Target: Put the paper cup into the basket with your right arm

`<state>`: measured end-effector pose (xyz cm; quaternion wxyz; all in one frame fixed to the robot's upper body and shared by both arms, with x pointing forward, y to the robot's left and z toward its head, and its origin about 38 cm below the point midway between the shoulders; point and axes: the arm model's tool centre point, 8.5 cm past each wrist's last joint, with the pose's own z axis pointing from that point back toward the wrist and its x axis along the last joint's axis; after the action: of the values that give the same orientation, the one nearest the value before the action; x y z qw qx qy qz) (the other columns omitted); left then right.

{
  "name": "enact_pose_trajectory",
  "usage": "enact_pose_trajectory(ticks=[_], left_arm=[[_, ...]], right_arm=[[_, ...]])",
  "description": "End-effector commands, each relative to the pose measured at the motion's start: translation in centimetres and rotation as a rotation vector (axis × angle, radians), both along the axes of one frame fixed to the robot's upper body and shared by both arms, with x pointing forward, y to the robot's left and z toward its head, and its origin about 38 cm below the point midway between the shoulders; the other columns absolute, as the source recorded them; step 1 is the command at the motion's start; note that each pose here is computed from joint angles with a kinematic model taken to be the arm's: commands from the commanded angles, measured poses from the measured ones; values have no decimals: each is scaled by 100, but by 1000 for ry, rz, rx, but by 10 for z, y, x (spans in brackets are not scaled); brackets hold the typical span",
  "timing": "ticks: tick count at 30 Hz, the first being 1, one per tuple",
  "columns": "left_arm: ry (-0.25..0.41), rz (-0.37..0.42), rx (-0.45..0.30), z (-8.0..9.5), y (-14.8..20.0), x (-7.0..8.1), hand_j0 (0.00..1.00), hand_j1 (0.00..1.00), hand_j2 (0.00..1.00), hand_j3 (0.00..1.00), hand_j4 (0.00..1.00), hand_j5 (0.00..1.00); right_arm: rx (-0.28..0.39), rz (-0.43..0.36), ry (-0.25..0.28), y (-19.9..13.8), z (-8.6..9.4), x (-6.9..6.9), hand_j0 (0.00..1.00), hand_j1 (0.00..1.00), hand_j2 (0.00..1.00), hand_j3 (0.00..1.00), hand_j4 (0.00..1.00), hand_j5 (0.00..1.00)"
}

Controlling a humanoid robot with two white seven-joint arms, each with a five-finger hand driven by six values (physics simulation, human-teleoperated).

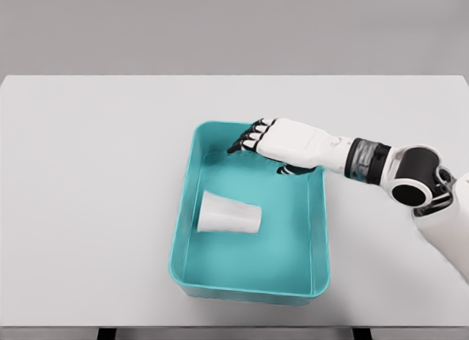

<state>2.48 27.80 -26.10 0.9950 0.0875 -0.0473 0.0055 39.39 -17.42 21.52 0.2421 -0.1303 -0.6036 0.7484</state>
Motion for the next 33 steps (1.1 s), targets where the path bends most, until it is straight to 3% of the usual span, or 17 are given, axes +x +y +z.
enact_pose_trajectory(ticks=[1, 2, 3, 5, 7, 10, 12, 14, 25, 33], left_arm=[[0, 0, 0, 0, 0, 0, 100, 100, 100, 100, 100, 100], [0, 0, 0, 0, 0, 0, 100, 100, 100, 100, 100, 100], [0, 0, 0, 0, 0, 0, 100, 100, 100, 100, 100, 100], [0, 0, 0, 0, 0, 0, 100, 100, 100, 100, 100, 100], [0, 0, 0, 0, 0, 0, 100, 100, 100, 100, 100, 100], [0, 0, 0, 0, 0, 0, 100, 100, 100, 100, 100, 100], [0, 0, 0, 0, 0, 0, 100, 100, 100, 100, 100, 100], [1, 0, 0, 0, 0, 0, 100, 100, 100, 100, 100, 100], [0, 0, 0, 0, 0, 0, 100, 100, 100, 100, 100, 100], [0, 0, 0, 0, 0, 0, 100, 100, 100, 100, 100, 100]], right_arm=[[126, -4, -1, -21, 27, 4, 100, 100, 100, 100, 100, 100], [331, 56, 60, -46, 52, -3, 100, 100, 100, 100, 100, 100], [444, 93, 73, -70, 69, -11, 100, 100, 100, 100, 100, 100], [621, 116, 78, -109, 98, -21, 100, 100, 100, 100, 100, 100], [712, 91, 67, -139, 114, -28, 100, 100, 100, 100, 100, 100], [735, -26, 57, -175, 104, -40, 100, 100, 100, 100, 100, 100], [678, -142, 106, -189, 80, -42, 100, 100, 100, 100, 100, 100], [631, -190, 120, -189, 69, -40, 100, 100, 100, 100, 100, 100], [657, -217, 155, -190, 54, -39, 100, 100, 100, 100, 100, 100], [658, -206, 146, -188, 58, -40, 100, 100, 100, 100, 100, 100]])
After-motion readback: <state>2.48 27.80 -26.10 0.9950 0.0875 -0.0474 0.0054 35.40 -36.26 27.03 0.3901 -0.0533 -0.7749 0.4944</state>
